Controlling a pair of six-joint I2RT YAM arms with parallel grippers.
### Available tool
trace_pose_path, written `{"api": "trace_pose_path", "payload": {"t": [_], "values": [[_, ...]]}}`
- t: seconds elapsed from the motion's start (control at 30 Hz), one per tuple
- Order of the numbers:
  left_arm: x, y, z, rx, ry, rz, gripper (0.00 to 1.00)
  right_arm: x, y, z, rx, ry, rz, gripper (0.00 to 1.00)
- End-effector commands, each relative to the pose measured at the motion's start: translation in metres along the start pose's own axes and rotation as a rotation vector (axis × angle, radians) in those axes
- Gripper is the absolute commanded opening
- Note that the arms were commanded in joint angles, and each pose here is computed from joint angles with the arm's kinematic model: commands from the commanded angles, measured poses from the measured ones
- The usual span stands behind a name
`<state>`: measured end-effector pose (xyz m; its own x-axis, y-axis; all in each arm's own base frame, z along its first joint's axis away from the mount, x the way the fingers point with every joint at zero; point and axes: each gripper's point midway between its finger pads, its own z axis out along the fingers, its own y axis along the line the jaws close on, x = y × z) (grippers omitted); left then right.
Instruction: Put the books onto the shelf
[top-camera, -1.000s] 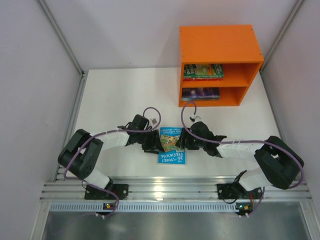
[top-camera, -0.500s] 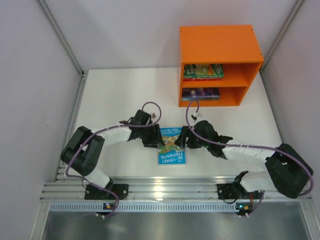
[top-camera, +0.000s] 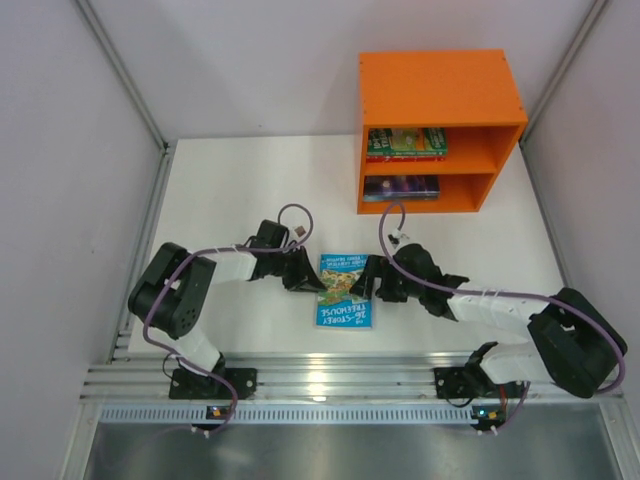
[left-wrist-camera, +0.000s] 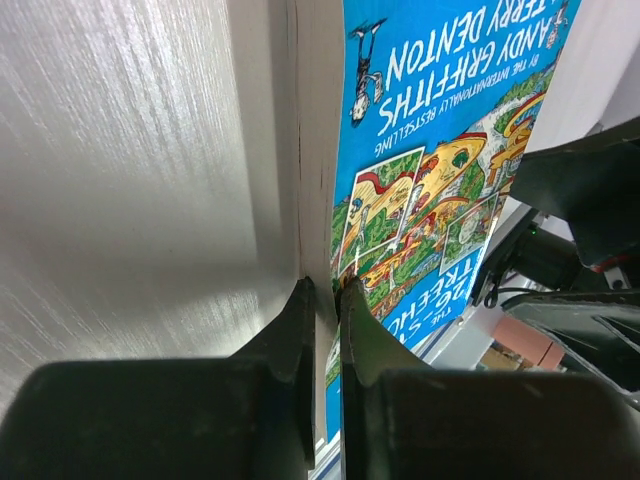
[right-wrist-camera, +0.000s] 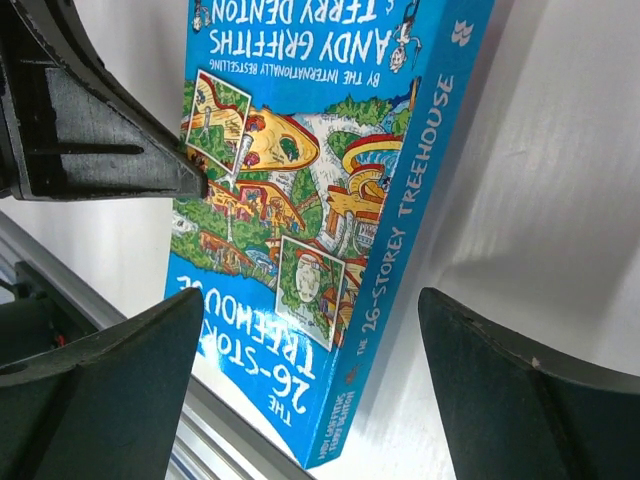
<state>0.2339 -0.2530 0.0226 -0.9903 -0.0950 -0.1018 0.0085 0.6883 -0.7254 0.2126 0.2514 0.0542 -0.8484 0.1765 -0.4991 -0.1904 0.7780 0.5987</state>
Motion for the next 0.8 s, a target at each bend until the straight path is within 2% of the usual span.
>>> {"api": "trace_pose_path", "payload": {"t": [0.0,0.17,0.33,0.47,0.53,0.63,0.67,0.73,0.77], "values": [[0.038,0.090,0.005,-0.302,0.054,-0.087,0.00,0.001,0.009,0.005,-0.079,0.013,0.034,0.88],[0.041,0.100,0.004,-0.321,0.063,-0.101,0.00,0.008,0.009,0.008,-0.166,0.021,0.096,0.86],[0.040,0.101,0.005,-0.312,0.066,-0.109,0.00,0.010,0.007,0.012,-0.191,0.036,0.113,0.73],[0.039,0.101,0.006,-0.317,0.072,-0.112,0.00,0.007,0.008,0.012,-0.225,0.035,0.135,0.56],[0.036,0.098,0.006,-0.313,0.071,-0.110,0.00,0.007,0.012,0.013,-0.249,0.044,0.147,0.51],[0.030,0.093,0.004,-0.302,0.053,-0.104,0.00,0.006,0.014,0.014,-0.268,0.056,0.165,0.36],[0.030,0.093,0.004,-0.303,0.051,-0.110,0.00,0.006,0.014,0.013,-0.273,0.058,0.173,0.26],[0.029,0.088,0.002,-0.290,0.044,-0.108,0.01,0.003,0.017,0.011,-0.286,0.055,0.189,0.15],[0.029,0.086,0.002,-0.283,0.045,-0.108,0.07,0.001,0.018,0.010,-0.291,0.050,0.195,0.04]]}}
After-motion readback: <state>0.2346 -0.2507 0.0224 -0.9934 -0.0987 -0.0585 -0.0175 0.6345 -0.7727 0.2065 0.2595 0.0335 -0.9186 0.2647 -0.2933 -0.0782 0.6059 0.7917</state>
